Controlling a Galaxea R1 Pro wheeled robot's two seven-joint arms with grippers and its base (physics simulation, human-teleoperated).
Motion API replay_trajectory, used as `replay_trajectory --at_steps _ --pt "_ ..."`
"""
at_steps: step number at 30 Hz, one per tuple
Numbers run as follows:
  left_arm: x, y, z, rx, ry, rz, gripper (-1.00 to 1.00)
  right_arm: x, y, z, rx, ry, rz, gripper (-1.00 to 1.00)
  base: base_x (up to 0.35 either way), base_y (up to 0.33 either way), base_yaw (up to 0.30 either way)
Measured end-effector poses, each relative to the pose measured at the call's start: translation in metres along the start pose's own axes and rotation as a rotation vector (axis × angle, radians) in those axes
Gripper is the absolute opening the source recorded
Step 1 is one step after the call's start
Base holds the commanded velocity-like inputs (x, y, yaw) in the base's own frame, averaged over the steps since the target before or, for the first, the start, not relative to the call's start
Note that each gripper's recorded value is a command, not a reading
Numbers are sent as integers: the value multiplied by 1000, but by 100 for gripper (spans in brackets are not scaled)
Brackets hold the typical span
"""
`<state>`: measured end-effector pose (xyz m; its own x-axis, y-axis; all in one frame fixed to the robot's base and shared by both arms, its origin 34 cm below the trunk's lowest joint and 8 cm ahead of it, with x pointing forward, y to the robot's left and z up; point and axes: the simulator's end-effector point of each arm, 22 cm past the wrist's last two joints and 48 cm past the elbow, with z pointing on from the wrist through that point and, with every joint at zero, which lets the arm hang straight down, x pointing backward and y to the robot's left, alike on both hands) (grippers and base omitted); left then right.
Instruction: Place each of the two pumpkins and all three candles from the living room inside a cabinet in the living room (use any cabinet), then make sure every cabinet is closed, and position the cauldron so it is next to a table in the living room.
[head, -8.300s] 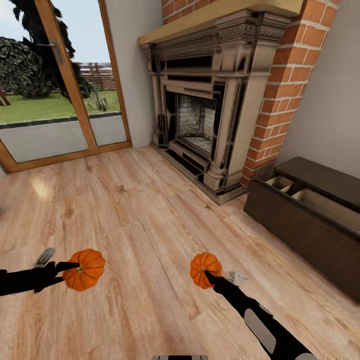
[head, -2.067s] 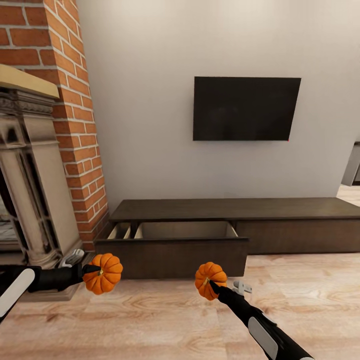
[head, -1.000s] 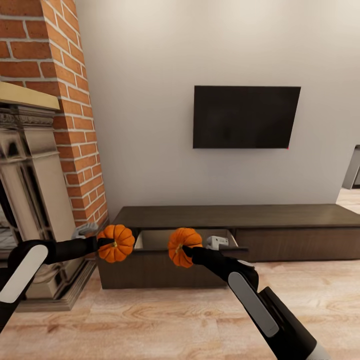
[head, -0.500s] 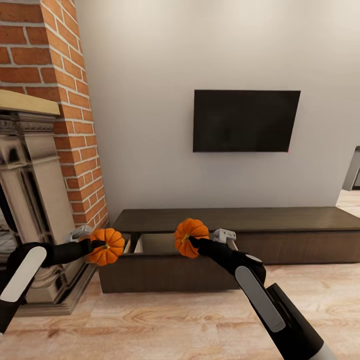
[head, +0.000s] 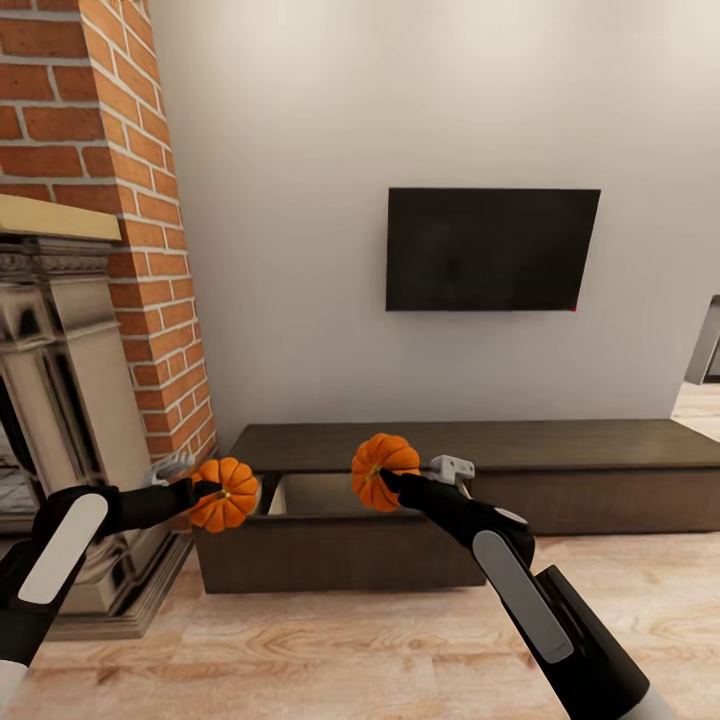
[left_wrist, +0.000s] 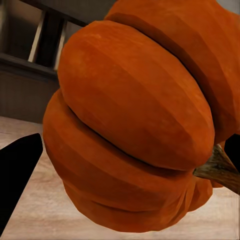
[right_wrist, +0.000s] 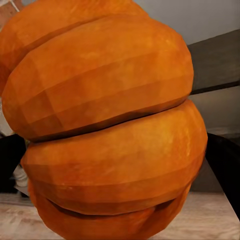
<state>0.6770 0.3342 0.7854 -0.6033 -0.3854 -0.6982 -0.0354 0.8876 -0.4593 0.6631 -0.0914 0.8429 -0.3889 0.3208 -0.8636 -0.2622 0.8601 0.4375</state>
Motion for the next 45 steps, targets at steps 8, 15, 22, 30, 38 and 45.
replay_trajectory --at_steps 8,15,22,30,38,45 --pt "-4 -23 1 23 15 -5 -100 -13 6 0 3 5 6 -100 0 0 0" --pt "-4 -39 3 12 31 25 -100 -34 -3 -2 38 -8 21 -100 0 0 0" --pt "-11 -53 5 -11 15 44 -100 -48 -16 -2 72 -7 51 -100 0 0 0" --pt "-19 -62 -1 -12 -9 60 -100 -37 -29 3 99 21 62 -100 27 0 0" --pt "-18 -66 -2 -10 -11 75 -100 -40 -33 5 109 1 71 -100 305 0 0" --pt "-17 -65 -2 -13 -9 76 -100 -33 -41 8 128 13 76 -100 331 -59 0"
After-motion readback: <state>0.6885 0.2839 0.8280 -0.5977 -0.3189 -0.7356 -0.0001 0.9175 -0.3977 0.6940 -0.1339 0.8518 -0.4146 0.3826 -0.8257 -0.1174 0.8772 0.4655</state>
